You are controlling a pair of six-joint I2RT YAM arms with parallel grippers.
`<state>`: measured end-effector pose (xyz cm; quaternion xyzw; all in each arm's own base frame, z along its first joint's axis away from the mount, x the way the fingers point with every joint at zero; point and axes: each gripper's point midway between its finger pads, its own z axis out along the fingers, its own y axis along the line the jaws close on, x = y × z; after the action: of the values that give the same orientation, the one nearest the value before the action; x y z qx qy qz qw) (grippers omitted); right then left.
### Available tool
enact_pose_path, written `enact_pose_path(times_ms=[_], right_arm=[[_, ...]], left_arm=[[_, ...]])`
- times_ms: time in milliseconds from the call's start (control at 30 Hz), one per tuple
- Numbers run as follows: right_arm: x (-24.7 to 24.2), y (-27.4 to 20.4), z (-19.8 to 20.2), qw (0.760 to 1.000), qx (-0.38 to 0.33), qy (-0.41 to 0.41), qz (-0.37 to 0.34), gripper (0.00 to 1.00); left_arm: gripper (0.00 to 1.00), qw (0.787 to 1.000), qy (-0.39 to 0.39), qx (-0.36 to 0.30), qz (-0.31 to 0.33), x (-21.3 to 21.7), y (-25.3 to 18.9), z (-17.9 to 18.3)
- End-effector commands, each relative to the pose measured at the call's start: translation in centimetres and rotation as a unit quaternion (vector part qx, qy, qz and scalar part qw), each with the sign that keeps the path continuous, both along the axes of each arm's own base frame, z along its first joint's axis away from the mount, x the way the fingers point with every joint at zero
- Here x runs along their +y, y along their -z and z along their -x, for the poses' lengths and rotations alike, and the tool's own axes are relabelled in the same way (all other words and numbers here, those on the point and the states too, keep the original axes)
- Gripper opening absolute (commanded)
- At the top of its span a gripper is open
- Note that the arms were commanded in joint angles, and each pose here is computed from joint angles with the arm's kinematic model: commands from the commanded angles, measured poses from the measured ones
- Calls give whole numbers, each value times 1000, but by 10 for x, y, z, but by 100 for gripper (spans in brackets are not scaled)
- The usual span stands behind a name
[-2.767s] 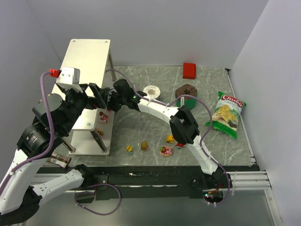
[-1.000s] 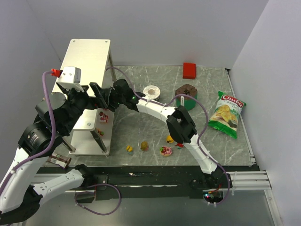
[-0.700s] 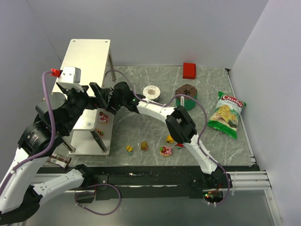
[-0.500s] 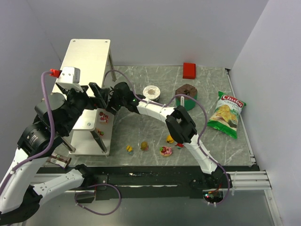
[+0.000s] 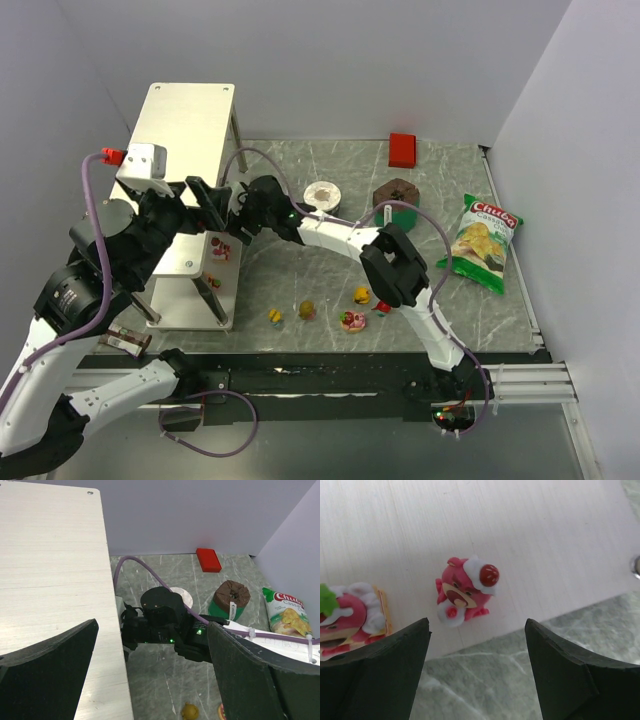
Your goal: Place and organize the plastic toys onto the shelf
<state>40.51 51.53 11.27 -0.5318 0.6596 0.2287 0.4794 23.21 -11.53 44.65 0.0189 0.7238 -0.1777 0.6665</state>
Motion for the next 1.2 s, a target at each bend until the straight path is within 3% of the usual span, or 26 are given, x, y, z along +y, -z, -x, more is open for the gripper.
enact_pose_path(times_ms=[0, 300, 500, 633, 900, 1167], right_arm=[[-6, -66, -7, 997, -48, 20, -55, 84], [-26, -67, 7, 996, -9, 45, -73, 83], [-43, -79, 6, 985, 79, 71, -136, 45], [-36, -77, 9, 974, 140, 78, -161, 2], [-10, -57, 25, 940, 268, 72, -199, 0], [0, -36, 23, 928, 309, 87, -191, 0]], left_arm=[[97, 999, -7, -19, 24, 4, -14, 2], [96, 999, -9, -19, 26, 6, -13, 3], [96, 999, -7, -20, 28, 5, -13, 3], [96, 999, -5, -19, 28, 3, -11, 3], [96, 999, -2, -18, 28, 3, -9, 3], [96, 1000, 1, -15, 28, 0, -6, 2]])
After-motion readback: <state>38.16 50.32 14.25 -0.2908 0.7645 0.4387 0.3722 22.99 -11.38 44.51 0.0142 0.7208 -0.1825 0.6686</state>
